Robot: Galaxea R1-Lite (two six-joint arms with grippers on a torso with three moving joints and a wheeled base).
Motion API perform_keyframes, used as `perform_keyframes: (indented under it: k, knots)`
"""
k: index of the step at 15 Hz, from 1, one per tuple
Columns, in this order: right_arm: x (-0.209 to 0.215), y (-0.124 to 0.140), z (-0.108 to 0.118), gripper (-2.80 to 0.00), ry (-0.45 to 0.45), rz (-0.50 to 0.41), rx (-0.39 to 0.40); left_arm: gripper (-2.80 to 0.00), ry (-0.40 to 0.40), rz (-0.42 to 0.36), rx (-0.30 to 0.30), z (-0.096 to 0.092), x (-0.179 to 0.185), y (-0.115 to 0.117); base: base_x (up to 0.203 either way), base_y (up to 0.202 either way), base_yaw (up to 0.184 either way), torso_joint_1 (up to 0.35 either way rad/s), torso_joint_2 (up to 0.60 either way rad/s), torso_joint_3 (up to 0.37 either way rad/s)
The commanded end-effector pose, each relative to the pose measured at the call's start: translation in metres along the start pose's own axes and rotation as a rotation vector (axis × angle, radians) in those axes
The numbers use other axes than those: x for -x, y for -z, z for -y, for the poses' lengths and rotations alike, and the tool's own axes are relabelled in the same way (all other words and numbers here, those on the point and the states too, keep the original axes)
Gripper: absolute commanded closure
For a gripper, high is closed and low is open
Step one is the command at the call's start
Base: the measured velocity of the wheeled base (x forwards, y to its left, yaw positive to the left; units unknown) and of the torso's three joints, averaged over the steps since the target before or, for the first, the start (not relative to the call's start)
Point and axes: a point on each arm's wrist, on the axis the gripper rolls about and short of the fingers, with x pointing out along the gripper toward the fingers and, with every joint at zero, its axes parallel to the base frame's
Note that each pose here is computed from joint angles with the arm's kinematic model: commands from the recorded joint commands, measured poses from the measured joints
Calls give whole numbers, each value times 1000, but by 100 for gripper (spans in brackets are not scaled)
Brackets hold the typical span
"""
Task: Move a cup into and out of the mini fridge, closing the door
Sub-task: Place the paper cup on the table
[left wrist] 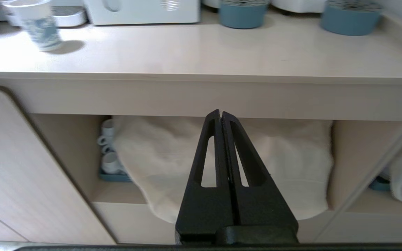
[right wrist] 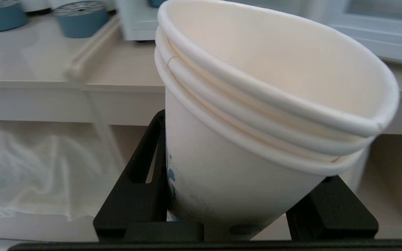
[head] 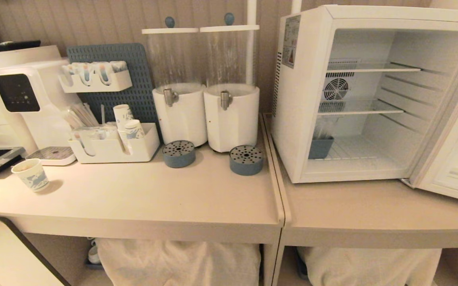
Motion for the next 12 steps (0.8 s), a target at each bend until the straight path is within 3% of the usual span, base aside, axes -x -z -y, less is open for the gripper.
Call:
perform_keyframes:
  k: [1, 12]
  knots:
    - [0, 0, 0, 0, -1, -2, 0, 0, 0, 1, 0, 0, 0, 0, 0, 188, 1, 5, 2, 5]
    - [0, 0, 0, 0, 1, -2, -6, 0, 0, 1, 0, 0, 0, 0, 0, 191, 1, 3, 2, 1]
